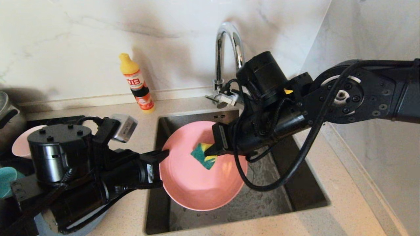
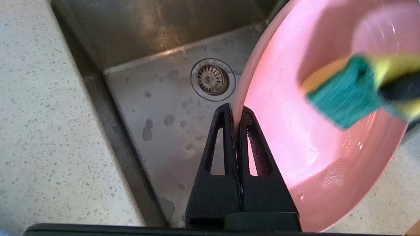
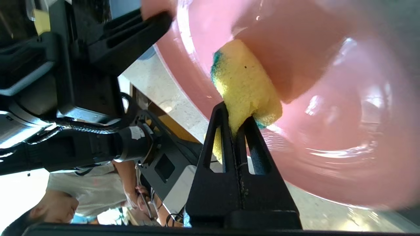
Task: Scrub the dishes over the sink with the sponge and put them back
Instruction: Wipe the plate
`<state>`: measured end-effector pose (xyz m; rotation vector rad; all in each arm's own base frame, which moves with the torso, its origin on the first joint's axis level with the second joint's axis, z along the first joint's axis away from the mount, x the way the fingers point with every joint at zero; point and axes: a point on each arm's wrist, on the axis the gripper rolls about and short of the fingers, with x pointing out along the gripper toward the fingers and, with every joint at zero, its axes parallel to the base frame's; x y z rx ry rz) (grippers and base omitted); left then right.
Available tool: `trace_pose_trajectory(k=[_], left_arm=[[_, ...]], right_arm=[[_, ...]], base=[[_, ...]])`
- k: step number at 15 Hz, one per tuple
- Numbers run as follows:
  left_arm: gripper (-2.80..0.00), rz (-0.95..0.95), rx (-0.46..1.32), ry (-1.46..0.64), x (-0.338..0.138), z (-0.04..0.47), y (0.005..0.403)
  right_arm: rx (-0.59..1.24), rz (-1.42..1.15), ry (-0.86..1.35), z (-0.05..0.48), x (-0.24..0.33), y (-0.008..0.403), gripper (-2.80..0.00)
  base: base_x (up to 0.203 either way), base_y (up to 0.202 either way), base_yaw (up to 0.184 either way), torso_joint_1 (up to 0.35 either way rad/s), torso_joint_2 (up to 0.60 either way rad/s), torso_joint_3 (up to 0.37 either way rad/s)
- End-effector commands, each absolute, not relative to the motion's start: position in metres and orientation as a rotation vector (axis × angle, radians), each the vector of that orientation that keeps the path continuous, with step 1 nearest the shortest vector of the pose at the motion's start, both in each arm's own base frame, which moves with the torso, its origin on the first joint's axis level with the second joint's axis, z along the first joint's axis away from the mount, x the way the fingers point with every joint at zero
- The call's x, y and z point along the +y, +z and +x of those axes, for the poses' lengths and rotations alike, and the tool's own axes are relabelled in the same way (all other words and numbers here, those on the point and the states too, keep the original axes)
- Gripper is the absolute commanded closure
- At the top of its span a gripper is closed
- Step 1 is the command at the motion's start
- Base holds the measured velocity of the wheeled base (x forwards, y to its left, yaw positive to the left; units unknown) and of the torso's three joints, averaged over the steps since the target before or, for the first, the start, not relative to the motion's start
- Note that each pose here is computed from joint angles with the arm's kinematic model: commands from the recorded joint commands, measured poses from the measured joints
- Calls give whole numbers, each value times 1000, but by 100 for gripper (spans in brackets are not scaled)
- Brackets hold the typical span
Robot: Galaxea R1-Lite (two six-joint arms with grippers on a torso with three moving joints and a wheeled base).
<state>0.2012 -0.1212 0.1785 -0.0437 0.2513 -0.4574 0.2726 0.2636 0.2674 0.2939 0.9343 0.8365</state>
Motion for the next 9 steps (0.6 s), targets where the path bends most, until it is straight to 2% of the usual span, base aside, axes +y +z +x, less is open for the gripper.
trace_pose_trajectory(k=[1,4,9], left_arm=[[0,-47,243,-456,-121,201,180],[0,-51,237,-455,-120,201,182],[0,-59,233,-454,-120,200,183]], right_arm=[[925,307,822,270,251,276,0],[962,300,799,261,238,278,0],[1063,265,773,257,240,250,0]], base=[[0,0,0,0,0,0],[0,0,0,0,0,0],[0,0,0,0,0,0]])
